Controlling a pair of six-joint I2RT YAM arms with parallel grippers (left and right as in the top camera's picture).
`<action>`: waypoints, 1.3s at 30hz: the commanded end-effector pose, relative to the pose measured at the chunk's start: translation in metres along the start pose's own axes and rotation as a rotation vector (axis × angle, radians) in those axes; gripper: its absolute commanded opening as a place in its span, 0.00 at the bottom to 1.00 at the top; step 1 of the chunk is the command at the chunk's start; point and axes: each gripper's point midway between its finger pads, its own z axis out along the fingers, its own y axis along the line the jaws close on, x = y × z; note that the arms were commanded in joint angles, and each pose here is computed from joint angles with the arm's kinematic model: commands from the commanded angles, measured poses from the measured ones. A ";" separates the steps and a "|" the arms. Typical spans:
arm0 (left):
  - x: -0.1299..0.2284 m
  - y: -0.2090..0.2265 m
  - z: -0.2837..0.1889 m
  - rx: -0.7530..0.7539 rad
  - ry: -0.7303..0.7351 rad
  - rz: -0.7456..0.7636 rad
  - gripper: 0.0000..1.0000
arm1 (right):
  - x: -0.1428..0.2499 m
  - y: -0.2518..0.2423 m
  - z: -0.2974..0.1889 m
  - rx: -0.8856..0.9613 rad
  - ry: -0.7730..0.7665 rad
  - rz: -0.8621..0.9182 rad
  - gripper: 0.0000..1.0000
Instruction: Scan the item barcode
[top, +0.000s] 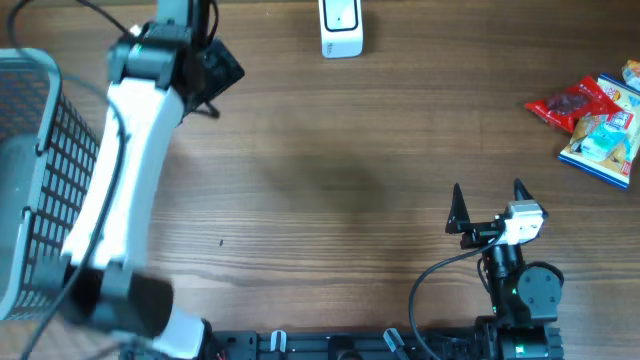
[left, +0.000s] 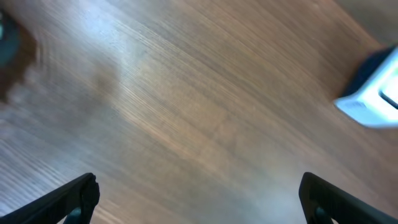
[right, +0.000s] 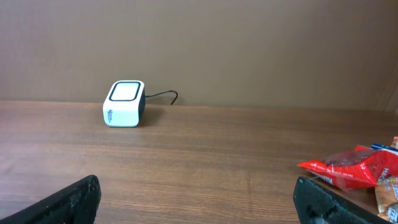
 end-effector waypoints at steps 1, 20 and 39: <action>0.028 0.012 -0.029 0.156 -0.056 0.203 1.00 | -0.002 0.002 -0.001 -0.009 -0.011 -0.018 1.00; 0.124 0.101 -0.057 0.580 -0.949 0.522 1.00 | -0.002 0.002 -0.001 -0.009 -0.011 -0.018 1.00; 0.116 0.147 -0.007 0.378 -0.909 0.285 1.00 | -0.002 0.002 -0.001 -0.009 -0.011 -0.018 0.99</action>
